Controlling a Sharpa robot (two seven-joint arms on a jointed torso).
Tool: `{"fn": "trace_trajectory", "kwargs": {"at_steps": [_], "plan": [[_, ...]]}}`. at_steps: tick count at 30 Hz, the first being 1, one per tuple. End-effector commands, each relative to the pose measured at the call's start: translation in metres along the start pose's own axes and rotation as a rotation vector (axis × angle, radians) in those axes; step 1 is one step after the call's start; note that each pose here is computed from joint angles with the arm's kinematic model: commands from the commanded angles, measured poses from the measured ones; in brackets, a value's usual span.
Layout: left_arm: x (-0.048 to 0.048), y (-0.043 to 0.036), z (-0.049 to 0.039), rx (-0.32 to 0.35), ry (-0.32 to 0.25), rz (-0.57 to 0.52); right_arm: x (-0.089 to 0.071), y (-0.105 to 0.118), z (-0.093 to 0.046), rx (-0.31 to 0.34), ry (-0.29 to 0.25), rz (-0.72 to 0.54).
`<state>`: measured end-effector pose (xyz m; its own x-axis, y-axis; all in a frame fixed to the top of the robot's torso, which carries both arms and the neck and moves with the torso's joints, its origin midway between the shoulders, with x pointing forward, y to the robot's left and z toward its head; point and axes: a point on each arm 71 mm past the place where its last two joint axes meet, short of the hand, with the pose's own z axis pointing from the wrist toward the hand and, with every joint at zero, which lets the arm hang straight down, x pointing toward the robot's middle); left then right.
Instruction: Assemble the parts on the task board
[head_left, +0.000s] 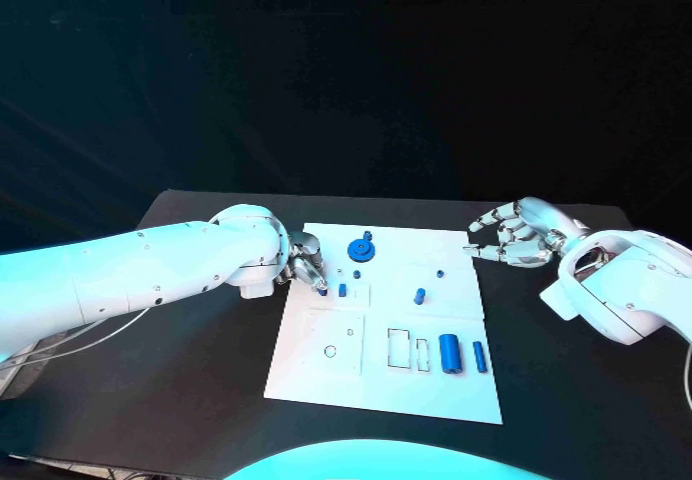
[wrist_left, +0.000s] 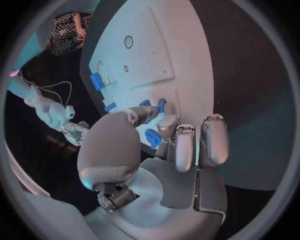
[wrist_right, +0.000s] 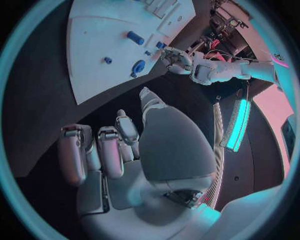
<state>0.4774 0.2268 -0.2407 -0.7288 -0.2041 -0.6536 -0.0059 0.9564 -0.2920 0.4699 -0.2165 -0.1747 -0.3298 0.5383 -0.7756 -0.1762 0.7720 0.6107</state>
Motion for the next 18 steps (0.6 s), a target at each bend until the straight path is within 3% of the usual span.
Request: {"fn": "trace_trajectory", "kwargs": {"at_steps": [1, 9, 18], "plan": [[0.0040, -0.0047, -0.0001, 0.028, -0.001, 0.014, 0.0007, 0.0008, -0.0001, -0.010, 0.007, -0.005], [0.0088, -0.0055, -0.0002, 0.029, 0.012, 0.010, 0.0006, 0.0005, -0.0002, -0.009, 0.007, -0.005], [0.0064, -0.0028, 0.0018, 0.018, -0.011, -0.011, 0.0004, 0.0004, -0.0005, -0.009, 0.006, -0.004]]}}
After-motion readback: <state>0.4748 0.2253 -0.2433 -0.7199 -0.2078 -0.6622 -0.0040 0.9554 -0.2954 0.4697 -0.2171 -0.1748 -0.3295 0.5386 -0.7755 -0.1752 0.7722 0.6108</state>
